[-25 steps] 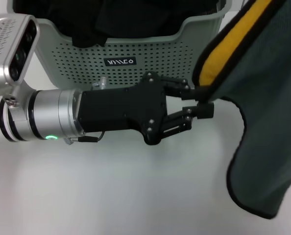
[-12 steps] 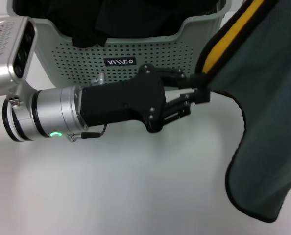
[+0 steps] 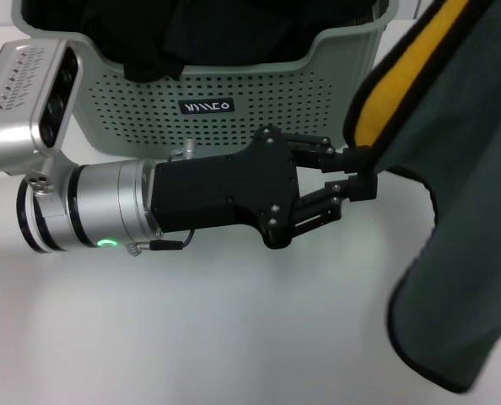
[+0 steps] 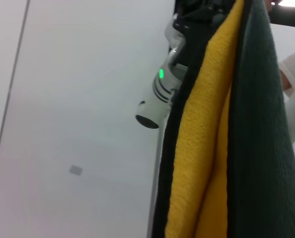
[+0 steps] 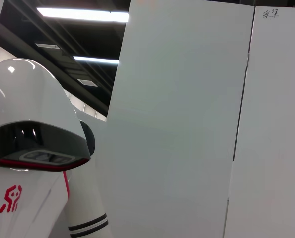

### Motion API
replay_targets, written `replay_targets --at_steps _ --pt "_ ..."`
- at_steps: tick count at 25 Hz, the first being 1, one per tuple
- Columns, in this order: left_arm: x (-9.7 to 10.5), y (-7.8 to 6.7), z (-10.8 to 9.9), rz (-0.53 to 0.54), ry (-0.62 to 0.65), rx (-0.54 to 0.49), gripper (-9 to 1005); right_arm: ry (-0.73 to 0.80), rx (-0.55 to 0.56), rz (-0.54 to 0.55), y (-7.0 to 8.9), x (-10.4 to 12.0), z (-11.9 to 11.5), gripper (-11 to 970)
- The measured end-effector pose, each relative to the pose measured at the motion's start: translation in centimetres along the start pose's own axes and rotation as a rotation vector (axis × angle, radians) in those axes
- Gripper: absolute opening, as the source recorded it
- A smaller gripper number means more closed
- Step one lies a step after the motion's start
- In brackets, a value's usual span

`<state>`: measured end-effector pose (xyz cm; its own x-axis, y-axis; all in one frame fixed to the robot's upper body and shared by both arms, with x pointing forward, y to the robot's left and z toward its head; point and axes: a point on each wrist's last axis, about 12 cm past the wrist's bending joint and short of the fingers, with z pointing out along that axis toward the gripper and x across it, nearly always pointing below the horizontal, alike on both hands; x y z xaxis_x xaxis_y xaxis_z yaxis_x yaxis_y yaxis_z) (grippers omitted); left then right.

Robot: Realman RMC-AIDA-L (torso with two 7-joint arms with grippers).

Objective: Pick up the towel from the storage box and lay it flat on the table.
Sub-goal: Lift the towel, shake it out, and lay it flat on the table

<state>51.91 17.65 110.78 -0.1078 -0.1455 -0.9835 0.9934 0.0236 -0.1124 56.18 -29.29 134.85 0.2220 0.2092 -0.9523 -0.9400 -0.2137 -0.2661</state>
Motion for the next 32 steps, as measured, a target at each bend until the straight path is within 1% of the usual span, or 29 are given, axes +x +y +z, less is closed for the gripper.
replay_targets --at_steps 6,11,17,22,25,28,31,32 --pt "-0.2 0.1 0.0 -0.004 -0.033 -0.013 241 -0.005 0.001 0.005 0.1 0.2 0.0 95" --pt "-0.1 -0.3 0.7 -0.009 -0.028 0.026 237 -0.015 0.006 0.016 0.1 0.4 -0.1 98" --pt "0.0 -0.5 0.7 0.004 -0.019 0.043 216 -0.037 0.019 0.019 0.5 0.5 -0.6 101" --pt "-0.1 -0.6 0.4 -0.004 -0.028 0.038 12 -0.045 0.038 0.023 1.0 0.7 -1.2 103" --pt "-0.3 -0.6 0.1 -0.005 -0.043 0.036 12 -0.047 0.055 0.029 1.4 0.9 -1.6 105" --pt "-1.2 -0.5 -1.1 -0.003 -0.075 0.038 13 -0.067 0.104 0.037 1.9 1.1 -2.6 107" --pt "-2.8 -0.6 -3.3 0.002 -0.104 0.041 13 -0.092 0.157 0.074 2.4 1.9 -3.6 108" --pt "-3.2 -0.7 -3.8 0.004 -0.103 0.048 14 -0.094 0.176 0.092 2.6 2.3 -4.0 109"
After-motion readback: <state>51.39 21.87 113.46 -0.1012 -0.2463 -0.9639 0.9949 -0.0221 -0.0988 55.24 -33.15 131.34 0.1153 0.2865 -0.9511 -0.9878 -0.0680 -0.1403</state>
